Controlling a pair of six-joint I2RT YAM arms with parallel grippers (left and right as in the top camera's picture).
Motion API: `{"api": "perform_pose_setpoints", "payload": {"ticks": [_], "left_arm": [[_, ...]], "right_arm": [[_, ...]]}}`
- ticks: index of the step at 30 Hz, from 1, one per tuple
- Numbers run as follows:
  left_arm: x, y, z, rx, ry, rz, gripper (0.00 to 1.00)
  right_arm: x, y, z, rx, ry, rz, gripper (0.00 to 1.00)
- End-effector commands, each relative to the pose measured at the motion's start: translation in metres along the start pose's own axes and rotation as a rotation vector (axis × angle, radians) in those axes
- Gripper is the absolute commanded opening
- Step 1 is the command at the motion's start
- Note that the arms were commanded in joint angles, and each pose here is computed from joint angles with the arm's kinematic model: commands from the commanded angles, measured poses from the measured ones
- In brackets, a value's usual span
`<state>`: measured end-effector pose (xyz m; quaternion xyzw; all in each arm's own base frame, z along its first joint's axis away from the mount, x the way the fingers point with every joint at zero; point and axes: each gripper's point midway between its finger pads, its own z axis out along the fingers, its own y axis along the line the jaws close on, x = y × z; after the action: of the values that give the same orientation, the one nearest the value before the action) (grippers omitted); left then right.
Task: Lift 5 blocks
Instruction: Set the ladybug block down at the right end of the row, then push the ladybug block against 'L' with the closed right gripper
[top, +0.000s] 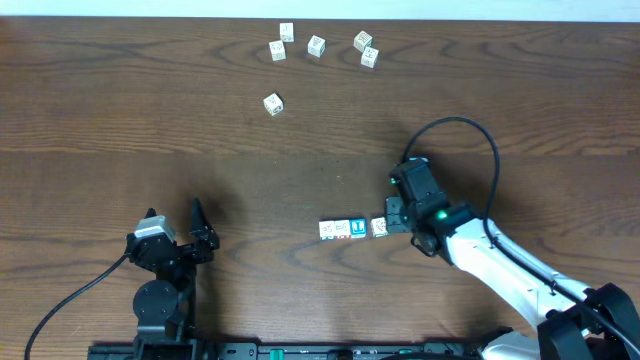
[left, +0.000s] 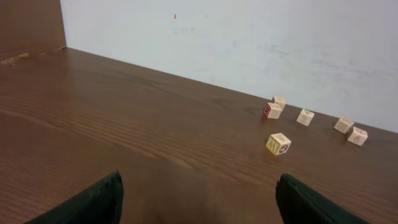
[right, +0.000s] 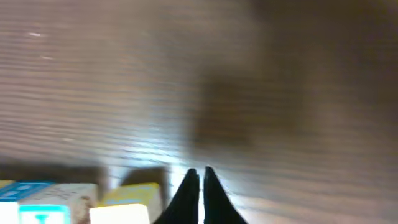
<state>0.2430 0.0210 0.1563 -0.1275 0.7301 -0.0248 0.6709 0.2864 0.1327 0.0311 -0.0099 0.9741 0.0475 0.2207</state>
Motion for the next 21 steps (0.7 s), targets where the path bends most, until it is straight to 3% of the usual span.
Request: {"api": "perform_pose_setpoints", "payload": {"ticks": [1, 21], "left_arm": [[0.017, 0.005, 0.001, -0.017, 0.045, 0.014, 0.79], [0.017, 0.005, 0.001, -0.017, 0.045, 0.014, 0.79]], "right_arm": [[0.004, -0.006, -0.001, 0.007, 0.042, 0.014, 0.01], [0.033, 0.014, -0.006, -0.019, 0.128, -0.013, 0.01]]}}
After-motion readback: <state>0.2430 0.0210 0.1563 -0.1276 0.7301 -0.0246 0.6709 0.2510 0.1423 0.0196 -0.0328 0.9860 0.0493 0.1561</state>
